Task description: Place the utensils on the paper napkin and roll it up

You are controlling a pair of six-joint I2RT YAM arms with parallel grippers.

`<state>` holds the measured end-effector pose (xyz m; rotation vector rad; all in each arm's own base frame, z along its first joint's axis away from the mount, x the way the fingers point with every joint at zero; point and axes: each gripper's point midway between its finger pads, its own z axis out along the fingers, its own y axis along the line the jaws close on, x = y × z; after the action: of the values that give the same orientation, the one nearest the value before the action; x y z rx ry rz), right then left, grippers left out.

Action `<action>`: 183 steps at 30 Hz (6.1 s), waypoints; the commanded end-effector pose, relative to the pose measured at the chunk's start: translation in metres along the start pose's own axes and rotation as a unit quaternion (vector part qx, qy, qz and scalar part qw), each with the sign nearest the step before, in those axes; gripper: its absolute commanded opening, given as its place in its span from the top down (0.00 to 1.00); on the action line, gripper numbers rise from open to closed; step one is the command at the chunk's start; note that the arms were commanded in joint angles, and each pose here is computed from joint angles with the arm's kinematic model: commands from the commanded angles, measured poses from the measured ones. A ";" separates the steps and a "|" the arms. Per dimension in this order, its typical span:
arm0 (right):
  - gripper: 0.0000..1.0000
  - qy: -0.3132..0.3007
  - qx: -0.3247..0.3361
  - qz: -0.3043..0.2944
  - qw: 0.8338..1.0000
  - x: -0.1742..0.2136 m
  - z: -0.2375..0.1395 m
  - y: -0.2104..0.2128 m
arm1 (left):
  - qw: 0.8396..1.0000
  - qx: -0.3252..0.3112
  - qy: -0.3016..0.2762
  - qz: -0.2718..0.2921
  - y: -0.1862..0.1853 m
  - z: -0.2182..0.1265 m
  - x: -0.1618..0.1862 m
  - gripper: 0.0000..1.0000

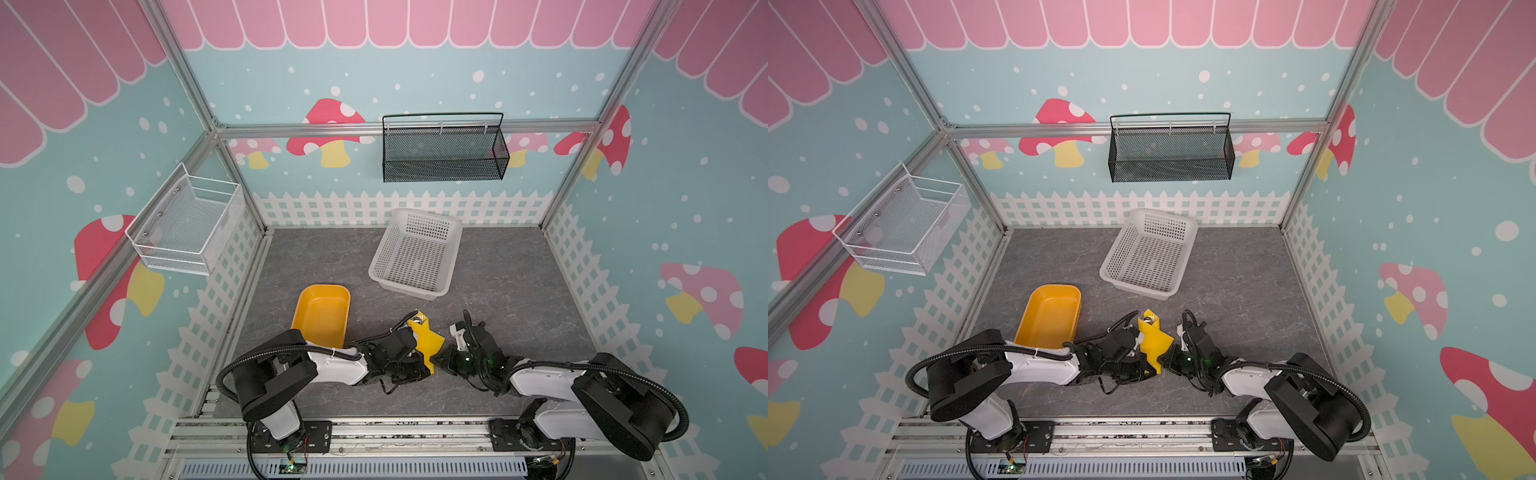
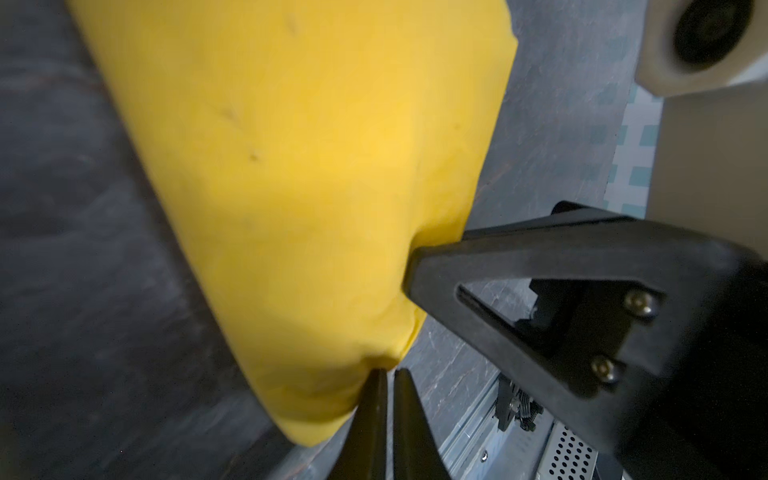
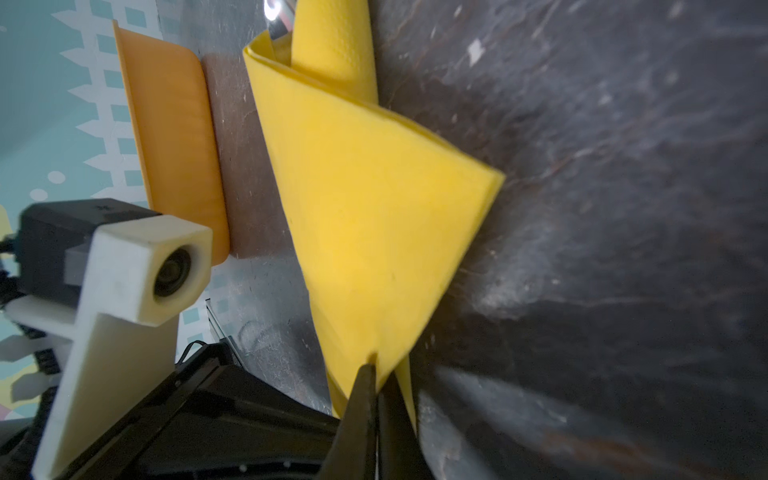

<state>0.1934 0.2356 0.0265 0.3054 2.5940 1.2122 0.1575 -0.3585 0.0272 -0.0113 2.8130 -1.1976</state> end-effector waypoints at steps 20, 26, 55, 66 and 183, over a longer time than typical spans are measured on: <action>0.95 0.004 0.011 0.007 1.000 0.003 0.002 -0.007 | 0.997 -0.047 -0.061 0.004 0.005 -0.025 -0.015 0.91; 0.95 0.002 0.010 0.006 1.000 0.002 0.001 -0.007 | 0.997 -0.065 -0.040 -0.005 0.021 -0.015 -0.008 0.91; 0.95 -0.001 -0.003 0.003 1.000 0.003 -0.001 -0.003 | 0.991 -0.081 -0.101 0.012 0.001 -0.020 -0.064 0.90; 0.83 -0.035 -0.017 -0.008 0.999 -0.010 -0.009 0.008 | 0.993 -0.089 -0.076 -0.002 0.019 -0.002 -0.055 0.92; 0.97 -0.032 -0.048 -0.166 0.984 -0.045 0.004 0.047 | 0.975 -0.048 -0.212 -0.042 0.030 -0.097 -0.085 0.72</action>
<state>0.2370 0.2493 0.0551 -0.0614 2.4358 1.1580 0.2339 -0.2762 0.0822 -0.3242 2.5170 -0.9879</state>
